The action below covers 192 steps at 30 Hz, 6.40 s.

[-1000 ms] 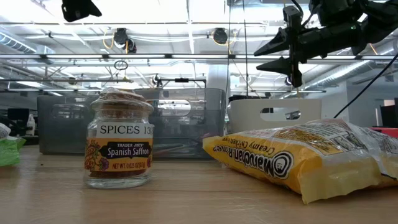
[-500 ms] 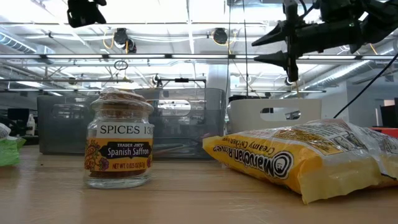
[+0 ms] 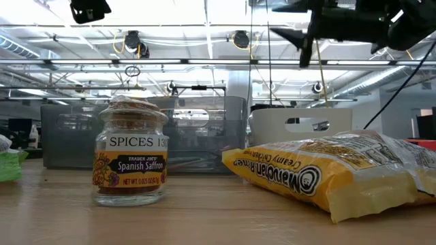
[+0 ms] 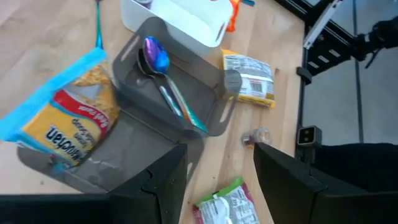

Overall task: Pick & Place Food Item
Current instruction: Put the green pack into the left gray bin

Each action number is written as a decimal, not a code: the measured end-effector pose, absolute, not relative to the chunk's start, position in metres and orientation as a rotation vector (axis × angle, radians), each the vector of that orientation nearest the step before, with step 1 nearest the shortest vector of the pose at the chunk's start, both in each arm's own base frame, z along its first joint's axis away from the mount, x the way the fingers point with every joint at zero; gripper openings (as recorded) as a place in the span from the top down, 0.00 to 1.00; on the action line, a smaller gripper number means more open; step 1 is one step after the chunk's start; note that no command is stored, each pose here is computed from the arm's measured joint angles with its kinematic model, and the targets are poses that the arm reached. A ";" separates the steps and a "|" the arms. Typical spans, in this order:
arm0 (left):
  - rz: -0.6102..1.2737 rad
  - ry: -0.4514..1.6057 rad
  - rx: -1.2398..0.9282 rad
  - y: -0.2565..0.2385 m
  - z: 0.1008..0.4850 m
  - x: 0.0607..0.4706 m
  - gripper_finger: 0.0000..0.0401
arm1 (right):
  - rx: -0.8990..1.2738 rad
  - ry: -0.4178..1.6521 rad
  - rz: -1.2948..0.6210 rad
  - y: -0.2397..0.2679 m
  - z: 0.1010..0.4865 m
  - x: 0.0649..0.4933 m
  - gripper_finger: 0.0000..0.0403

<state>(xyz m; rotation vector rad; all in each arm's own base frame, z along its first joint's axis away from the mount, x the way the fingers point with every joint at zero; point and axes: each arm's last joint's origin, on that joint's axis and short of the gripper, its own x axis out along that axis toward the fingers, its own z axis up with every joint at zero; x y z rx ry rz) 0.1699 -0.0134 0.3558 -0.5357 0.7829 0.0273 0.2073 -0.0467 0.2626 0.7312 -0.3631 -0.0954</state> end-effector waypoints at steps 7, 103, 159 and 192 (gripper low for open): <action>-0.014 0.794 -0.538 -0.022 0.356 0.169 0.52 | 0.727 -0.417 -0.034 -0.039 0.273 0.226 0.59; -0.619 1.433 0.151 -0.119 0.180 0.288 0.52 | 0.354 -0.050 -0.074 -0.023 0.390 0.236 0.59; -0.819 1.477 0.179 -0.155 0.157 0.277 0.52 | 0.591 -0.163 0.007 -0.005 0.309 0.238 0.59; -0.853 1.316 0.113 -0.160 0.185 0.296 0.52 | 0.633 -0.122 0.129 -0.001 0.309 0.238 0.59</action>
